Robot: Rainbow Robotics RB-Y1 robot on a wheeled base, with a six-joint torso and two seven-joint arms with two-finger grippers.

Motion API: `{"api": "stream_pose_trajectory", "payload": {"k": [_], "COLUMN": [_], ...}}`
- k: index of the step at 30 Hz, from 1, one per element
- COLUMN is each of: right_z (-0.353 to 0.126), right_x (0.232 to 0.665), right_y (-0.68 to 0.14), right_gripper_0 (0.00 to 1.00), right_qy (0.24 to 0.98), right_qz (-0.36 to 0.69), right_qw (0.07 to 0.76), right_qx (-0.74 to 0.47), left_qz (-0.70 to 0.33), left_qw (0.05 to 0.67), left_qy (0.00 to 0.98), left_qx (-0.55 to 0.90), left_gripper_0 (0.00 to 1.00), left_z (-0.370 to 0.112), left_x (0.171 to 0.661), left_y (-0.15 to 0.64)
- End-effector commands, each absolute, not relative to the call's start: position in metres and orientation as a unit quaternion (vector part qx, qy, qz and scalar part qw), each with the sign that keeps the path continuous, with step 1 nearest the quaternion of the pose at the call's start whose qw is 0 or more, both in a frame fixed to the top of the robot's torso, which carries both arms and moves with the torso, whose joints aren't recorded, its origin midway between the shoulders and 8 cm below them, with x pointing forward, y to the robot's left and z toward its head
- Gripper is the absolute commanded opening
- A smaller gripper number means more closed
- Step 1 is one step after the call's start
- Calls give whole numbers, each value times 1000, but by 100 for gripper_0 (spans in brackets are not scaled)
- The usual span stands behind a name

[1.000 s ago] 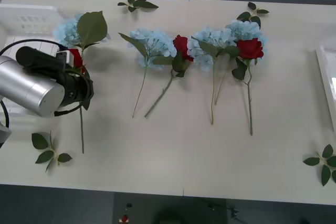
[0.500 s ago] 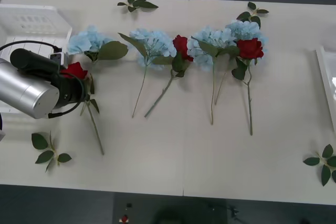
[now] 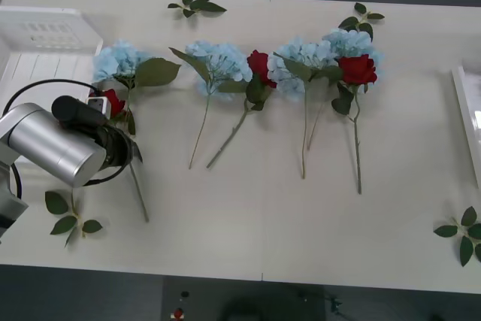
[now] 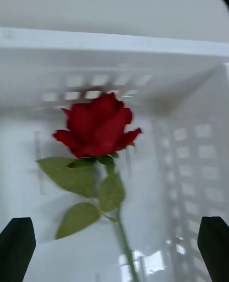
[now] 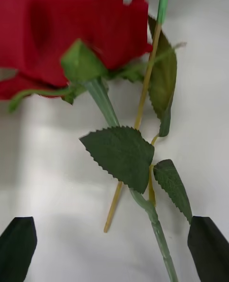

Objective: Put the red flowers into the right box and the blue flowers into the left box

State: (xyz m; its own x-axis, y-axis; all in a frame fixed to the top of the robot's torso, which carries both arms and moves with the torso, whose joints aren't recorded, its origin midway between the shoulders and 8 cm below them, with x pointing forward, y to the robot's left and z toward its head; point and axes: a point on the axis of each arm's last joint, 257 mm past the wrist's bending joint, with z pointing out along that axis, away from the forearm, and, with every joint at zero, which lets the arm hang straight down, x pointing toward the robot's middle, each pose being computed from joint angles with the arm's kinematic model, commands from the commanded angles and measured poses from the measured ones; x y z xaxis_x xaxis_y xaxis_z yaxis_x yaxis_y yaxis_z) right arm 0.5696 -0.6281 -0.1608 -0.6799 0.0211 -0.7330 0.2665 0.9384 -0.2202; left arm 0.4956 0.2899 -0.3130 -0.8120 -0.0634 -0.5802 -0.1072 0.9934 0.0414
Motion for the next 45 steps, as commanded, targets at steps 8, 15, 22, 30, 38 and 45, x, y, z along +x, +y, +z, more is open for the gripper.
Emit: {"api": "stream_pose_trajectory", "payload": {"k": [8, 15, 22, 30, 38, 45], "right_z": [-171, -199, -231, -250, -255, -255], "right_x": [565, 554, 572, 598, 616, 621], "right_y": [-474, -385, -333, -300, -266, -258], "right_gripper_0": [100, 100, 100, 100, 33, 0], "right_qy": [922, 915, 912, 910, 903, 901], "right_qz": [72, 181, 189, 164, 166, 170], "right_qw": [363, 335, 351, 377, 395, 398], "right_qx": [113, 133, 97, 53, 35, 36], "left_qz": [20, 21, 21, 18, -42, -77], "left_qw": [331, 329, 329, 331, 356, 377], "left_qy": [941, 942, 942, 941, 932, 922], "left_qx": [-63, -66, -65, -63, -44, -29], "left_gripper_0": [39, 32, 0, 0, 0, 0], "left_z": [-298, -304, -309, -309, -260, -180], "left_x": [520, 524, 525, 526, 522, 488], "left_y": [268, 264, 263, 261, 222, 218]}}
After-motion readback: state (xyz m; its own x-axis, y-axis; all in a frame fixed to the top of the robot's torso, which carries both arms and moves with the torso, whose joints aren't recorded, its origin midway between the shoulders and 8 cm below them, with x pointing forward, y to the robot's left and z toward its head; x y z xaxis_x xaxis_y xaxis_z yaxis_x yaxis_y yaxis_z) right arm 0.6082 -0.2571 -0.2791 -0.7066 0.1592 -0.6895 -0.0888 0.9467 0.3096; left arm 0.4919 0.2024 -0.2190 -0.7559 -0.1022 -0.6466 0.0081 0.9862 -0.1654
